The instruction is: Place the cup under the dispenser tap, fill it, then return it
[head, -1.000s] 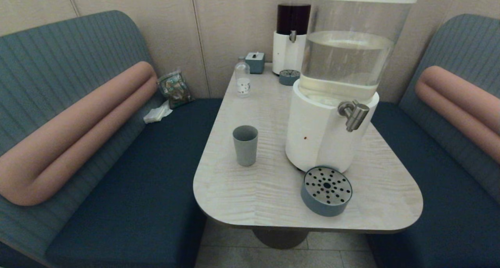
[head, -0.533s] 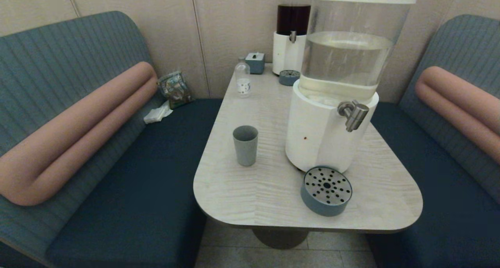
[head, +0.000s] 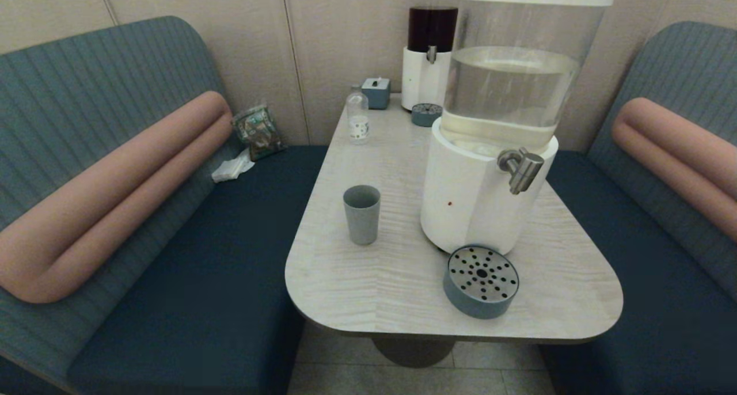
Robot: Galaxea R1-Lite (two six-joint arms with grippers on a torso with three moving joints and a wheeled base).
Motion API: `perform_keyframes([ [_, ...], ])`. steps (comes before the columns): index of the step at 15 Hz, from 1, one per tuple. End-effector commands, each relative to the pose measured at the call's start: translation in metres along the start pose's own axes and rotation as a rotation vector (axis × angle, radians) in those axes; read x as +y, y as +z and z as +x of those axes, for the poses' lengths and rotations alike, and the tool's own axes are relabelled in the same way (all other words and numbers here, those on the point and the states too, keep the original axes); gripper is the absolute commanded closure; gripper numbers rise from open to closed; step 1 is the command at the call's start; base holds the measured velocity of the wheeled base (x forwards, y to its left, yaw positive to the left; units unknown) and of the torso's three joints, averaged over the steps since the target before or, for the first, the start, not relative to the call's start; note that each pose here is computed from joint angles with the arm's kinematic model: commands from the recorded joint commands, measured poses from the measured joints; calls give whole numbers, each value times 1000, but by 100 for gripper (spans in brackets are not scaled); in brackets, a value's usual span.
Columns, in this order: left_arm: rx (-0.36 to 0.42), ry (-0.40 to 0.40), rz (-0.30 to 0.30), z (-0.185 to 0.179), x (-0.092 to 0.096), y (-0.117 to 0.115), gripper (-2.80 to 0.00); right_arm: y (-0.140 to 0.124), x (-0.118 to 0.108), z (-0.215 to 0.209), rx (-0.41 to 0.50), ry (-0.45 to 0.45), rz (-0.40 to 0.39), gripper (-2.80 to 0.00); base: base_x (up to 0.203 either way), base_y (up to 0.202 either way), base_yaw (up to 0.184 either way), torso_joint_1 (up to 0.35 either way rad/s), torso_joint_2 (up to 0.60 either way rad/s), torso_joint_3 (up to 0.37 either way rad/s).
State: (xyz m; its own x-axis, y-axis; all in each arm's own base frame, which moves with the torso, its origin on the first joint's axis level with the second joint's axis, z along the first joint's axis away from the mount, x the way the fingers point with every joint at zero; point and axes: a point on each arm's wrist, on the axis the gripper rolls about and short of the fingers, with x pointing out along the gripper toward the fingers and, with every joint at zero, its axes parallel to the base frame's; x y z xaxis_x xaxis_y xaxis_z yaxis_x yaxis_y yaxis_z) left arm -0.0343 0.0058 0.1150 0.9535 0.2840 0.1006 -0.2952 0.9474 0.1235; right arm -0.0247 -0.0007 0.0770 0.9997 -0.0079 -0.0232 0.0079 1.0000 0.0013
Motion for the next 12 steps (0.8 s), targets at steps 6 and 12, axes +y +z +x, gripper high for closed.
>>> perform_keyframes([
  [6,62,-212,-32,3,-10,-29,0,0,0,0,-2,0,0,0,0,0,0,0,0,0],
  [12,82,-319,-31,4,-14,-38,0,0,0,0,-2,0,0,0,0,0,0,0,0,0],
])
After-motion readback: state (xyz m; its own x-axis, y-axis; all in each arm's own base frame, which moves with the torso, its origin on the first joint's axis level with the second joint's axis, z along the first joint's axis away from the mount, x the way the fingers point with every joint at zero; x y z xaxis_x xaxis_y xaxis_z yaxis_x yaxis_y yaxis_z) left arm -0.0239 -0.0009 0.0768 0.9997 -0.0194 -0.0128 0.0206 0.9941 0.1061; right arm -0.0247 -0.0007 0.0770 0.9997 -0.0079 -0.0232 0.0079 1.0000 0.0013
